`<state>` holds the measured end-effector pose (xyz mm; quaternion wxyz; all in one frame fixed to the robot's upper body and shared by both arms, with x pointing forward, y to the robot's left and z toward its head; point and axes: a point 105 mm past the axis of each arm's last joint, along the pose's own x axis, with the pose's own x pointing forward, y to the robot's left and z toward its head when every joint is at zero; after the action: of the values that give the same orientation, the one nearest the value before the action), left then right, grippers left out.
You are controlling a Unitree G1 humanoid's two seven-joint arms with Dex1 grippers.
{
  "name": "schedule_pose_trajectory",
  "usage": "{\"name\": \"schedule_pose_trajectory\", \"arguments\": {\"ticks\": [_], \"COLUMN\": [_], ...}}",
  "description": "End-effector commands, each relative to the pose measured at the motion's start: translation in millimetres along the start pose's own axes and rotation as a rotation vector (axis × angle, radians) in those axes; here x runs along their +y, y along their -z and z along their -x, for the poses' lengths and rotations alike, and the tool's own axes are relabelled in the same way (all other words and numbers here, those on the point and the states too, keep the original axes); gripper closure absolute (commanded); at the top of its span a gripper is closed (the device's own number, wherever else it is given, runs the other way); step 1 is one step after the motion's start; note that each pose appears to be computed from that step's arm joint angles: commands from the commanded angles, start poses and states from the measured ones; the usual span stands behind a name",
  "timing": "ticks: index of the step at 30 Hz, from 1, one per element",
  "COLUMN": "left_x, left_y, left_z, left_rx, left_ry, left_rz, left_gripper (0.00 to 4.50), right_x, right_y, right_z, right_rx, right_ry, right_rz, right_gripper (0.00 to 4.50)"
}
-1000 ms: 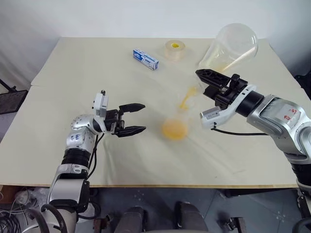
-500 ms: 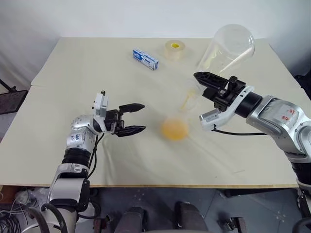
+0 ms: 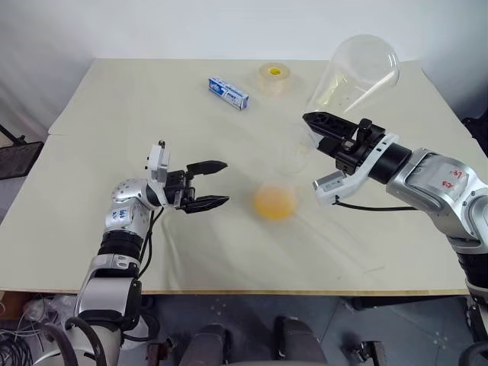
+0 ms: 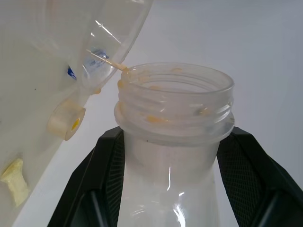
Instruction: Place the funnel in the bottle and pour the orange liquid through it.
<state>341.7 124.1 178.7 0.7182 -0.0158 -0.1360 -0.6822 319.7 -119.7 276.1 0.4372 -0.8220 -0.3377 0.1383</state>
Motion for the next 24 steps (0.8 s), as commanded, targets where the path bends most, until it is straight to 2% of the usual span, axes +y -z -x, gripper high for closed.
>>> {"name": "schedule_pose_trajectory", "arguments": {"ticks": [1, 10, 12, 17, 20, 24], "left_x": [-6, -2, -1, 2, 3, 7], "left_y": [-7, -14, -16, -19, -19, -14], "left_z": [-3, -5, -5, -4, -3, -3], "left_rx": [0.024, 0.031, 0.033, 0.047, 0.054, 0.106], "left_ry": [0.101, 0.116, 0.117, 0.112, 0.107, 0.064], "left_rz": [-0.042, -0.062, -0.066, -0.072, -0.072, -0.046], "left_gripper": [0.00, 0.00, 0.00, 0.00, 0.00, 0.00], "right_x": [-18, -6, -1, 27, 41, 78], "right_y": [12, 30, 43, 80, 86, 99], "right_z": [2, 17, 24, 47, 54, 75], "right_rx": [0.075, 0.257, 0.331, 0.505, 0.532, 0.602], "right_ry": [0.094, 0.209, 0.264, 0.402, 0.447, 0.561], "right_rz": [-0.104, -0.685, -0.832, -1.256, -1.462, -1.741], "right_gripper": [2.08, 2.08, 2.08, 2.08, 2.08, 2.08]}}
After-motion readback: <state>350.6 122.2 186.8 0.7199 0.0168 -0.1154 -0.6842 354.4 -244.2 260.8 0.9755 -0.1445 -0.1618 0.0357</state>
